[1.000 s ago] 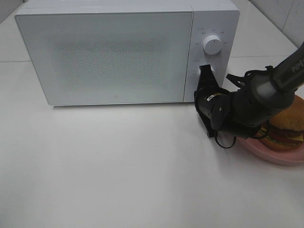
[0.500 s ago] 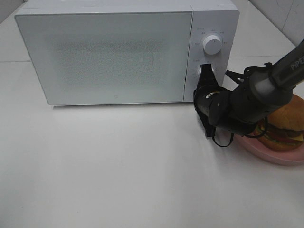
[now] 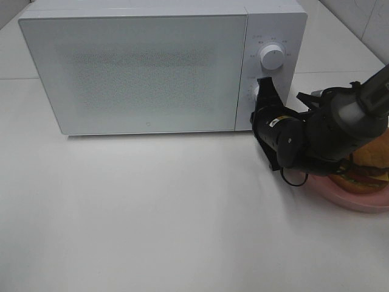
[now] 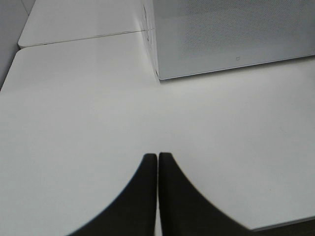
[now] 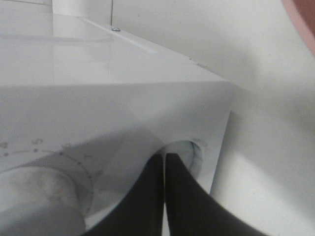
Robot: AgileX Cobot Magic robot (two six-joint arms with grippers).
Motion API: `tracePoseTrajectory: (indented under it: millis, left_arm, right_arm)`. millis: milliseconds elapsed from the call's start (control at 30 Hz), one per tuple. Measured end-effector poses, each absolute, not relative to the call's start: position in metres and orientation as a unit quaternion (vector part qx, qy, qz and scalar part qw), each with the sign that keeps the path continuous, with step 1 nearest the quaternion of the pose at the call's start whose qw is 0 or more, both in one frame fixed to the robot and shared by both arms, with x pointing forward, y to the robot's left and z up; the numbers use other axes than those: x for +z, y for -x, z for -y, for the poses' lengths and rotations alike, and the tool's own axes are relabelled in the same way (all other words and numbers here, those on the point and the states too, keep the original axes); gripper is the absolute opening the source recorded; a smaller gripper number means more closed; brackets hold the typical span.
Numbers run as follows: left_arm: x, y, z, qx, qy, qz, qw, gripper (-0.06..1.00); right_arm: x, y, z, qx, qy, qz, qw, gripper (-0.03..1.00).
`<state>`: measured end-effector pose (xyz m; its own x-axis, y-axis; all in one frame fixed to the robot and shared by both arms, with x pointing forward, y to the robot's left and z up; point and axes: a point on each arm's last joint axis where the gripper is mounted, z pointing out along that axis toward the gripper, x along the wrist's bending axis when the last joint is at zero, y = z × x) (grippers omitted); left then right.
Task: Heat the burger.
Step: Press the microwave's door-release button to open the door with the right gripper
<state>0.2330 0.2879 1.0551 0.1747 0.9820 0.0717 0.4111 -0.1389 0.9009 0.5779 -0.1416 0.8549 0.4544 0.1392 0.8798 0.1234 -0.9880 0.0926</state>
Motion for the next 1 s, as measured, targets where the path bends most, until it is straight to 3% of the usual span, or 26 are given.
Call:
tracePoseTrajectory:
  millis: [1000]
  left_arm:
    - [1.0551, -0.233, -0.2879, 0.366, -0.66, -0.528, 0.39, 0.0]
  right_arm:
    - [0.8548, -0.5868, 0.1457, 0.494, -0.865, -0.091, -0.003, 0.0]
